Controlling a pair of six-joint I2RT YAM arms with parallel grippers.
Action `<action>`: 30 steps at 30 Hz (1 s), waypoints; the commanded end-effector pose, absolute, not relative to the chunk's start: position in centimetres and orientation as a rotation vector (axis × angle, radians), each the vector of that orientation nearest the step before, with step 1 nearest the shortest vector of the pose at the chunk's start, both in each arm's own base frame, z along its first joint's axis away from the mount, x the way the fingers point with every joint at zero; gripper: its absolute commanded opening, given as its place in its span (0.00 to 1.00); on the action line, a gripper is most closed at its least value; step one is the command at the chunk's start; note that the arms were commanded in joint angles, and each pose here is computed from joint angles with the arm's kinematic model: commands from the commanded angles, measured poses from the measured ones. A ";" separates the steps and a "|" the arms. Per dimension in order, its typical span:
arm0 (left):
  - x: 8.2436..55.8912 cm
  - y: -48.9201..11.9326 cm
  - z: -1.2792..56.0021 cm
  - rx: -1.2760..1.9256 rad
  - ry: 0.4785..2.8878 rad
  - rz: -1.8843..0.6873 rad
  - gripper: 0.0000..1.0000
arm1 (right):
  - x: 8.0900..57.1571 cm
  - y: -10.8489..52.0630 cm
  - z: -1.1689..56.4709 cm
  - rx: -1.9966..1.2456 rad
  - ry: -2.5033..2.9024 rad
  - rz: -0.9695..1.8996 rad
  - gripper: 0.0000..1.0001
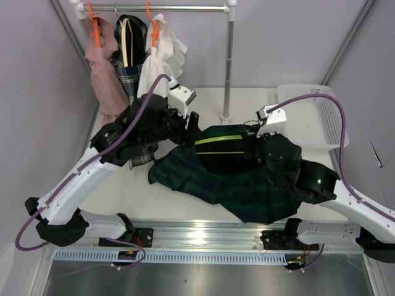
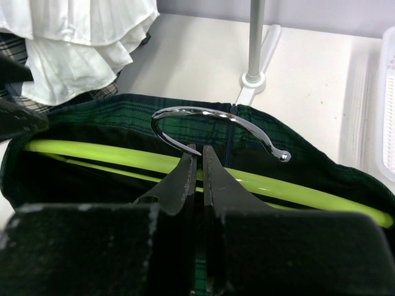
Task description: Place the skirt on the hanger
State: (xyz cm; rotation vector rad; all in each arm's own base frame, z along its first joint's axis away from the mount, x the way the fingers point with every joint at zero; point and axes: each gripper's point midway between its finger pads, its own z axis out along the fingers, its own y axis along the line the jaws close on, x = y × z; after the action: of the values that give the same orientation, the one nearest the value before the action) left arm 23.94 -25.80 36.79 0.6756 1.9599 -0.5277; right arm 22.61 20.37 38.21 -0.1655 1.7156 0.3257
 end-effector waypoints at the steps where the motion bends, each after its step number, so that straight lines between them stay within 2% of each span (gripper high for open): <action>1: 22.7 -25.1 43.7 0.687 1.728 -0.610 0.67 | 21.7 19.6 43.5 -0.107 1.620 0.457 0.00; 8: 19.0 -24.7 47.6 0.894 1.506 -0.753 0.72 | 20.7 19.6 45.4 -0.158 1.609 0.512 0.00; 11: 17.1 -25.8 46.3 1.057 1.489 -0.832 0.72 | 20.3 19.6 46.7 -0.176 1.591 0.547 0.00; 17: 15.6 -26.3 44.4 1.188 1.504 -0.882 0.73 | 19.8 20.2 48.0 -0.221 1.582 0.583 0.00; 30: 14.8 -26.9 40.5 1.263 1.586 -0.950 0.72 | 20.0 20.9 49.2 -0.242 1.572 0.582 0.00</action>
State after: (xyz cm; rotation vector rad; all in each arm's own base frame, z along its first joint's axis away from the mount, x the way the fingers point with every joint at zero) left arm 15.62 -26.86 40.24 1.2239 1.6378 -0.9154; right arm 20.27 21.57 44.14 -0.3313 1.6944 0.4845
